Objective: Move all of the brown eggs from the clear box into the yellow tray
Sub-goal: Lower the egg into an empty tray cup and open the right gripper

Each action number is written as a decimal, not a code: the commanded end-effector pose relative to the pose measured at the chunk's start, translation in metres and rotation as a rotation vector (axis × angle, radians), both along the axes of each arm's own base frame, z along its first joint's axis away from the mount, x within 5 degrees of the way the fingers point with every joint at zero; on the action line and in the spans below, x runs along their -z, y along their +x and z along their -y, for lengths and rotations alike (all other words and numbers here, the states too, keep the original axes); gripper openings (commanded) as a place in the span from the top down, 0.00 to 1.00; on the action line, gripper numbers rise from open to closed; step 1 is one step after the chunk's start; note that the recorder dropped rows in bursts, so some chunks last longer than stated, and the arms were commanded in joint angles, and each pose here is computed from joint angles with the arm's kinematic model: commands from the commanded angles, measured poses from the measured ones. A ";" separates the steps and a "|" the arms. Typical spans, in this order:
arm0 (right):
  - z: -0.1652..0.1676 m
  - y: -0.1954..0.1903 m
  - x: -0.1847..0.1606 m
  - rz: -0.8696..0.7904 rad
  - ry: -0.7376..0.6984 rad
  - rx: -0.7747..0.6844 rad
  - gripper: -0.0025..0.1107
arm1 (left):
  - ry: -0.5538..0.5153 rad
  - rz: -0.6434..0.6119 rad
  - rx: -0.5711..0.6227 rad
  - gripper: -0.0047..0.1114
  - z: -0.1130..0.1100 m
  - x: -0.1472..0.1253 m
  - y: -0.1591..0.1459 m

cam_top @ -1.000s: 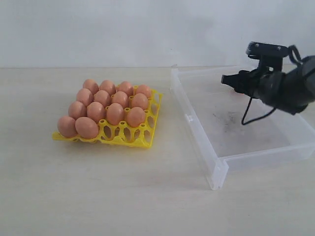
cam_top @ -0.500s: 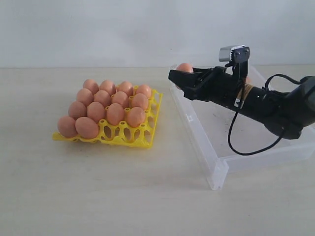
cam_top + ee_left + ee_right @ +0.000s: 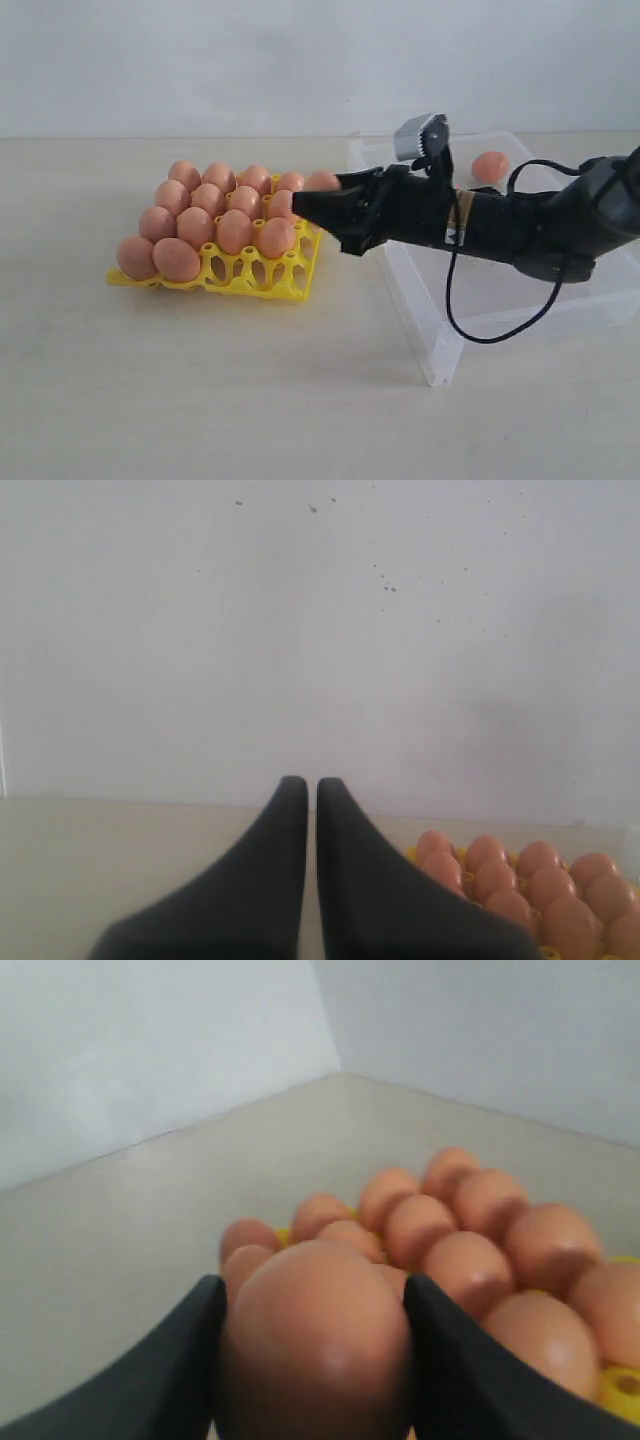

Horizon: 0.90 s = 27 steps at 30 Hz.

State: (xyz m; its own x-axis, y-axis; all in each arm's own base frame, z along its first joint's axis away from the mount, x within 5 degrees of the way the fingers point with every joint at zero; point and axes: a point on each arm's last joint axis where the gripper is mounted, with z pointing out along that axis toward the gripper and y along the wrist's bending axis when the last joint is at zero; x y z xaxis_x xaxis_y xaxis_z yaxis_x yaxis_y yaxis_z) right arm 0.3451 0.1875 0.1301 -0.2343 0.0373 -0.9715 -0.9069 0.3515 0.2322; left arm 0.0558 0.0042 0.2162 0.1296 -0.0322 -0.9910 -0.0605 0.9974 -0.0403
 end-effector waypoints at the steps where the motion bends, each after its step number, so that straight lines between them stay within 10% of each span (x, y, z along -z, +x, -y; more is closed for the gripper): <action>1: -0.047 -0.017 -0.009 0.037 -0.035 -0.180 0.98 | -0.001 0.009 0.002 0.93 0.000 -0.001 0.000; 6: -0.096 -0.036 -0.004 0.019 -0.192 -0.197 0.98 | -0.001 0.009 0.002 0.93 0.000 -0.001 0.000; 13: -0.100 -0.014 -0.001 -0.046 -0.214 0.047 0.98 | -0.001 0.009 0.002 0.93 0.000 -0.001 0.000; 27: -0.129 -0.006 0.029 -0.145 -0.362 0.016 0.98 | -0.001 0.009 0.002 0.93 0.000 -0.001 0.000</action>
State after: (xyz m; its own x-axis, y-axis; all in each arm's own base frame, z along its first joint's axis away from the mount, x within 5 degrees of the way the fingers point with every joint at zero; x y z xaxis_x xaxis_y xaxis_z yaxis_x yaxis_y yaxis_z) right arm 0.3381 0.3159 0.1013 -0.3947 -0.2700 -0.8783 -0.8593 0.4468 0.2488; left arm 0.0558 0.0042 0.2162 0.1296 -0.0322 -0.9910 -0.0605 0.9974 -0.0403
